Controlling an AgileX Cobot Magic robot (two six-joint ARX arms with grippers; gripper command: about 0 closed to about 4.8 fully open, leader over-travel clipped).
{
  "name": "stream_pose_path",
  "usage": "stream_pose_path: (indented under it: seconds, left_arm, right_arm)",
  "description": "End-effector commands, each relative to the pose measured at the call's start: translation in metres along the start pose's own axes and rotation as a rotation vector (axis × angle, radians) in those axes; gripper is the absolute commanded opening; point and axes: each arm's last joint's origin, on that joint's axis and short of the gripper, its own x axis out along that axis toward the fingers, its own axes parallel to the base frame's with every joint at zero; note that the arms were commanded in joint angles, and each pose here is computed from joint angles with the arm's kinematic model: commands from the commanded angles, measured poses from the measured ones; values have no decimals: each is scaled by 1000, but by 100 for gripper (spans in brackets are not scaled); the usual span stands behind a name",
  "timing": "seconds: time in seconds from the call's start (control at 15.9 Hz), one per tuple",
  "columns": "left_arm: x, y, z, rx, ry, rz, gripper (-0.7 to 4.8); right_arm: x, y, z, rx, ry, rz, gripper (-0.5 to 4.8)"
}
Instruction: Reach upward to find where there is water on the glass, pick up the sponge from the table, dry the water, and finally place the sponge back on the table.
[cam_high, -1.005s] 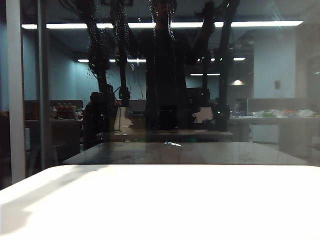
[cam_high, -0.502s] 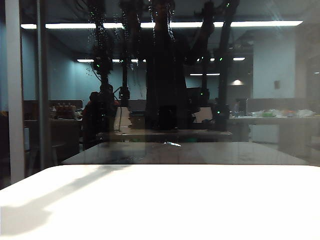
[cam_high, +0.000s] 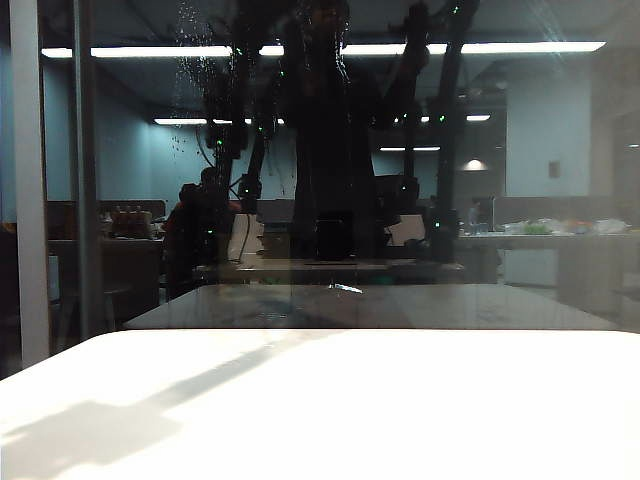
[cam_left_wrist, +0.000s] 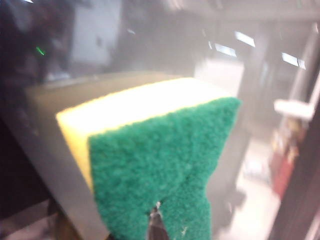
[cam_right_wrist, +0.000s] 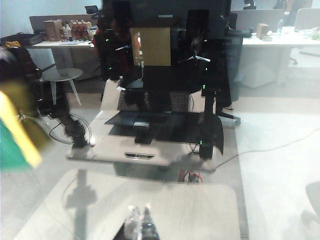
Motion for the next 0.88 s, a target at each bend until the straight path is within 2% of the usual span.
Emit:
stream_pose_path:
  seconds: [0.06,0.25,0.5,0.69,0.88]
  left_arm:
    - [5,-1,-13,6,62,13,-6]
    - [0,-4,2,31,-16,2,-6]
    - [-37,3,61,80,-167,127,-6]
    - [-79,33,102,47,-256,236,-6]
    - [-119,56,134,96,-301,337,-6]
  right_arm:
    - [-5,1,2,-5,-10,-1,-5]
    - [-5,1,2,-4,-5,-1,-5]
    - [-11,2,2,-2,5,-2,-5]
    - [-13,2,3,-3,-1,-2,-5]
    - [-14,3,3,-4,-3,-2,-5]
